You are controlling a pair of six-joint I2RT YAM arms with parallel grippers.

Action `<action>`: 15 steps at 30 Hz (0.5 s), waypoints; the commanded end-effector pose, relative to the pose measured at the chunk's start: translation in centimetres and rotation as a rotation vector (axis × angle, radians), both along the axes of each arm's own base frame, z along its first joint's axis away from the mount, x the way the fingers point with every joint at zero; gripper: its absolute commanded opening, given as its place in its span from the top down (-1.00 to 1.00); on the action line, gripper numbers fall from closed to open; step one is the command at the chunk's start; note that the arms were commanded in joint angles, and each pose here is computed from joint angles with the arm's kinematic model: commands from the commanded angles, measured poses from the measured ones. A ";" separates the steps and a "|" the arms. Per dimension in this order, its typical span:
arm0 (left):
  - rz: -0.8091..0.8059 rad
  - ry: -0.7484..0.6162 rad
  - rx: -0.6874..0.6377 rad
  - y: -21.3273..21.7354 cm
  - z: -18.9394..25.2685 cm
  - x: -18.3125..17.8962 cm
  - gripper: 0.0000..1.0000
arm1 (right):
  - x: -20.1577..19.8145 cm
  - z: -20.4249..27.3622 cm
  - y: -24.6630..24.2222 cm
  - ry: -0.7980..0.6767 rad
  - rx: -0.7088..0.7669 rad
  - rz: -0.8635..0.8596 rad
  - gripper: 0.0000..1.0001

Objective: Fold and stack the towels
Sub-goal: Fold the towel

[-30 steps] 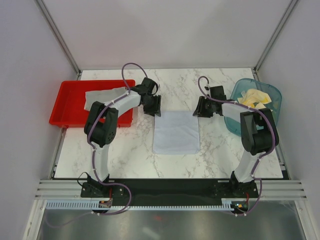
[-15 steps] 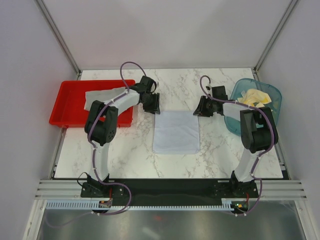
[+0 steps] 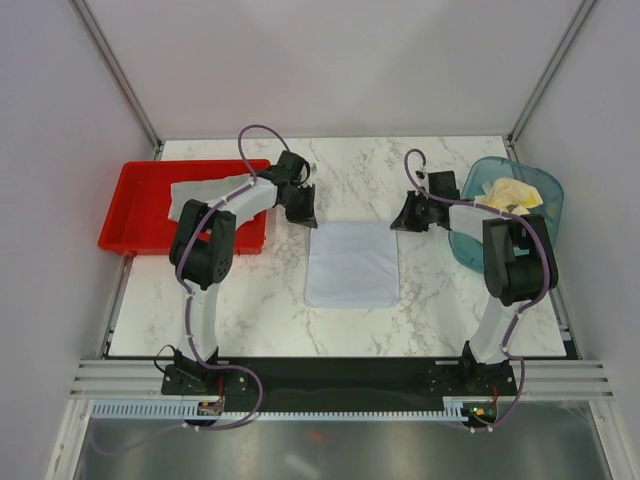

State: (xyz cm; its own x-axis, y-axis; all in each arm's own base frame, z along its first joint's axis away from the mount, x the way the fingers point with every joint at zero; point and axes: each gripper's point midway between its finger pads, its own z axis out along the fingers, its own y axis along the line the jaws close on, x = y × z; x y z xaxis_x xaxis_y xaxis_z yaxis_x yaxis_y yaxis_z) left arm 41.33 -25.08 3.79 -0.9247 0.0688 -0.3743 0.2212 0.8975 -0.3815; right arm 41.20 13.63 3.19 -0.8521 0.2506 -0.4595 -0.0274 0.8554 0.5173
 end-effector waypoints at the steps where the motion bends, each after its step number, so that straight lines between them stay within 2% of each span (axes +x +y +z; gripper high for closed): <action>1: -0.010 -0.071 -0.086 -0.5 3.6 1.8 0.96 | 1.1 2.0 0.0 -0.076 0.023 0.025 1.00; 3: -0.012 -0.089 -0.080 -0.3 3.8 2.2 0.94 | 1.1 2.1 0.0 -0.082 0.021 0.030 1.00; 4: -0.006 -0.089 -0.070 -0.1 3.5 2.4 0.78 | 1.0 1.7 0.0 -0.069 0.024 0.030 1.00; 5: 0.003 -0.086 -0.072 0.0 3.4 2.6 0.51 | 1.2 1.8 0.2 -0.069 0.030 0.035 0.92; 7: 0.014 -0.067 -0.089 -0.1 3.0 2.8 0.36 | 1.2 1.5 0.4 -0.056 0.045 0.032 0.83; 8: 0.020 -0.065 -0.092 0.0 3.0 2.9 0.30 | 1.2 1.4 0.4 -0.058 0.047 0.030 0.71; 15: 0.010 -0.030 -0.107 -0.4 1.9 2.7 0.34 | 1.8 1.4 0.5 -0.061 0.054 0.025 0.52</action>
